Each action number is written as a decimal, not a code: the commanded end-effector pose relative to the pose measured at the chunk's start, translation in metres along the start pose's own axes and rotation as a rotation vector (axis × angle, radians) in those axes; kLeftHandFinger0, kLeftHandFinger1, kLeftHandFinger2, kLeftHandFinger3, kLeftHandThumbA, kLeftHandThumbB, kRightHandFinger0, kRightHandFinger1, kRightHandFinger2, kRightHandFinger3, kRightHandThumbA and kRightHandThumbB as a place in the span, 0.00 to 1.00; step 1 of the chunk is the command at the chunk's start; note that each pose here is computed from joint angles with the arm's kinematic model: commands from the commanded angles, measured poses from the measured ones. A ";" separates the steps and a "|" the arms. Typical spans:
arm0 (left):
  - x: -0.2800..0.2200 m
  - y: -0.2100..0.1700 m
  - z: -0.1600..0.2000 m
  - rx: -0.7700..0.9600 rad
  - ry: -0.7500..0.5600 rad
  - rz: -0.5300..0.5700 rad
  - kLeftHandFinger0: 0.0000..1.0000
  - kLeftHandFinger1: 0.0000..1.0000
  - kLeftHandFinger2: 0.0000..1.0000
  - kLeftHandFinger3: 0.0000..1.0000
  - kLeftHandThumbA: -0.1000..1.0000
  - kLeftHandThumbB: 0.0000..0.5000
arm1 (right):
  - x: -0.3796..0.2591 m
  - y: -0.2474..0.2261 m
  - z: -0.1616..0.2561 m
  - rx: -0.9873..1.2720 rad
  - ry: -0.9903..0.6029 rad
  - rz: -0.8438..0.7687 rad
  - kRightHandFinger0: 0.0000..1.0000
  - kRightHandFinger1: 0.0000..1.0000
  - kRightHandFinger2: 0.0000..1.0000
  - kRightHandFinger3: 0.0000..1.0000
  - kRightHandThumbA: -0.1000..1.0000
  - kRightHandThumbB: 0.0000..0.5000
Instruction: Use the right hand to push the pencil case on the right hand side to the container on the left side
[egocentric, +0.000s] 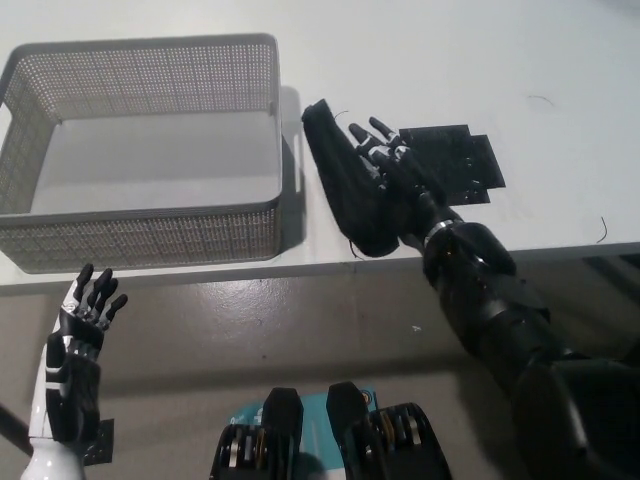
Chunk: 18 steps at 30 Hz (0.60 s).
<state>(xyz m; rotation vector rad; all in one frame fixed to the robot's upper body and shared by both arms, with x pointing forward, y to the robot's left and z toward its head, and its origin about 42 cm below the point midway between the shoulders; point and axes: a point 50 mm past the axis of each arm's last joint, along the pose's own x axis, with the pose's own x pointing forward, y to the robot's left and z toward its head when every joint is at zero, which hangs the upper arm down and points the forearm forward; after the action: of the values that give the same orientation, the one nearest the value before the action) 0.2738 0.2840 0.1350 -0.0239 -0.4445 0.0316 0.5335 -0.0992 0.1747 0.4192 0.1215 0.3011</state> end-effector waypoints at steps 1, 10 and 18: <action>0.011 0.003 0.015 -0.006 -0.095 -0.028 1.00 1.00 1.00 1.00 1.00 0.79 | 0.014 0.030 0.024 -0.017 -0.062 0.046 1.00 1.00 1.00 1.00 1.00 0.79; 0.012 0.000 0.018 -0.016 -0.111 -0.036 1.00 1.00 1.00 1.00 1.00 0.77 | 0.018 0.061 0.013 0.025 -0.031 0.077 1.00 1.00 1.00 1.00 1.00 0.75; 0.012 0.000 0.018 -0.010 -0.105 -0.041 1.00 1.00 1.00 1.00 1.00 0.76 | 0.019 0.086 0.004 0.024 0.003 0.118 1.00 1.00 1.00 1.00 1.00 0.80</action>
<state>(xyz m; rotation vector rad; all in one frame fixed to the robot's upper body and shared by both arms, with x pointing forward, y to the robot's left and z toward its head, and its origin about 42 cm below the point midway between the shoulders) 0.2739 0.2828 0.1371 -0.0390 -0.4549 0.0173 0.5221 -0.0477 0.1773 0.4551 0.1492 0.3565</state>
